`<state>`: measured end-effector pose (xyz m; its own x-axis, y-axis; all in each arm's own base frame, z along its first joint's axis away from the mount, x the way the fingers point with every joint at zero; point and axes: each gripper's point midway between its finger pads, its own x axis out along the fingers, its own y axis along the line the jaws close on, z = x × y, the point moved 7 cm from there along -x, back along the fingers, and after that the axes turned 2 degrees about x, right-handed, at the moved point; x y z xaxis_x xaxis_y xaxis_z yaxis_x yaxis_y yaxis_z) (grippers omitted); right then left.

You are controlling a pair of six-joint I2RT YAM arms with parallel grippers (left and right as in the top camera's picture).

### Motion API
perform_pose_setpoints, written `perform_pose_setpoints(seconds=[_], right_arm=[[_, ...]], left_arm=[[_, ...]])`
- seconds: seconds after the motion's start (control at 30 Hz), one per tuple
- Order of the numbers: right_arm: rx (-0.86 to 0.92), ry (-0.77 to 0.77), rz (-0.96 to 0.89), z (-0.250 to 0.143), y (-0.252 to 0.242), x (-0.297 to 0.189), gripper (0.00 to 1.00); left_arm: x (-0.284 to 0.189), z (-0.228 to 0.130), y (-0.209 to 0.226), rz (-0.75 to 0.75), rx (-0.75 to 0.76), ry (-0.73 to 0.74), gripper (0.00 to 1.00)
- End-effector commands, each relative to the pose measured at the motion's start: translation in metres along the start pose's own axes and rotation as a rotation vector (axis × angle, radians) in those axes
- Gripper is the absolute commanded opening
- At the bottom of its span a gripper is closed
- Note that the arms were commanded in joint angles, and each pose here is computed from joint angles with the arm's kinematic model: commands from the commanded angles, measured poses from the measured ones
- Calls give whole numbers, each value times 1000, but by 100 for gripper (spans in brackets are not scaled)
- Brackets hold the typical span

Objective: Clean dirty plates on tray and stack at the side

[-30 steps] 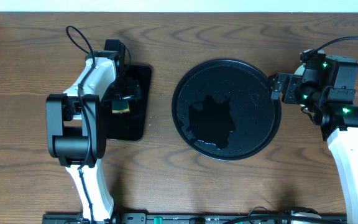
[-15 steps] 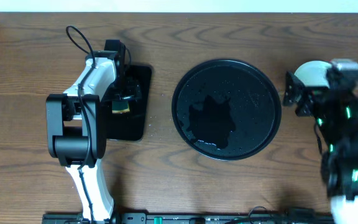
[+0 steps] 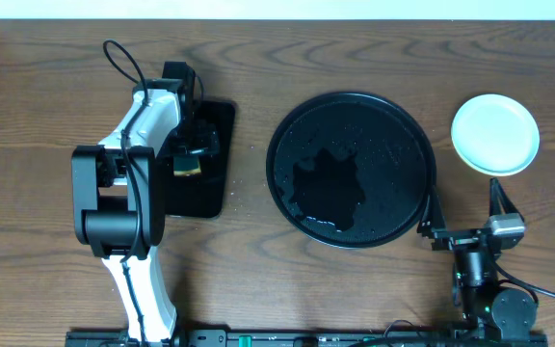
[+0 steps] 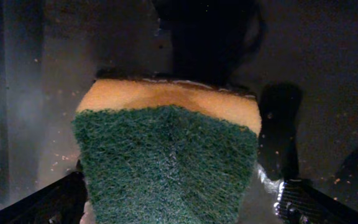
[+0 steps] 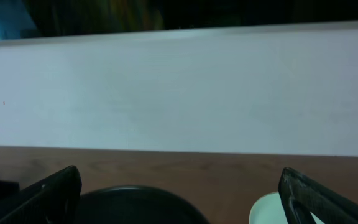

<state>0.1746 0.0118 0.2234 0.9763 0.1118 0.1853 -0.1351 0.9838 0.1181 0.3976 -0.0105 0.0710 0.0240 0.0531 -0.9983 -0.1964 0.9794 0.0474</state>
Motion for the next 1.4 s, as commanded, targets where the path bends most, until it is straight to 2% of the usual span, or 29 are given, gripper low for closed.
perform_pose_setpoints(seconds=[0.0, 0.2, 1.1, 1.23, 1.37], right_arm=[[47, 24, -41, -20, -6, -2, 99], [65, 253, -83, -60, -11, -10, 99], [64, 247, -82, -59, -11, -10, 99], [64, 247, -82, -59, -11, -10, 99], [64, 247, -82, -59, -11, -10, 99]], left_arm=[[6, -2, 2, 17, 10, 16, 96], [6, -2, 2, 17, 10, 16, 96], [6, -2, 2, 17, 10, 16, 96], [-10, -2, -5, 7, 27, -24, 96], [-54, -1, -12, -23, 41, -137, 96]])
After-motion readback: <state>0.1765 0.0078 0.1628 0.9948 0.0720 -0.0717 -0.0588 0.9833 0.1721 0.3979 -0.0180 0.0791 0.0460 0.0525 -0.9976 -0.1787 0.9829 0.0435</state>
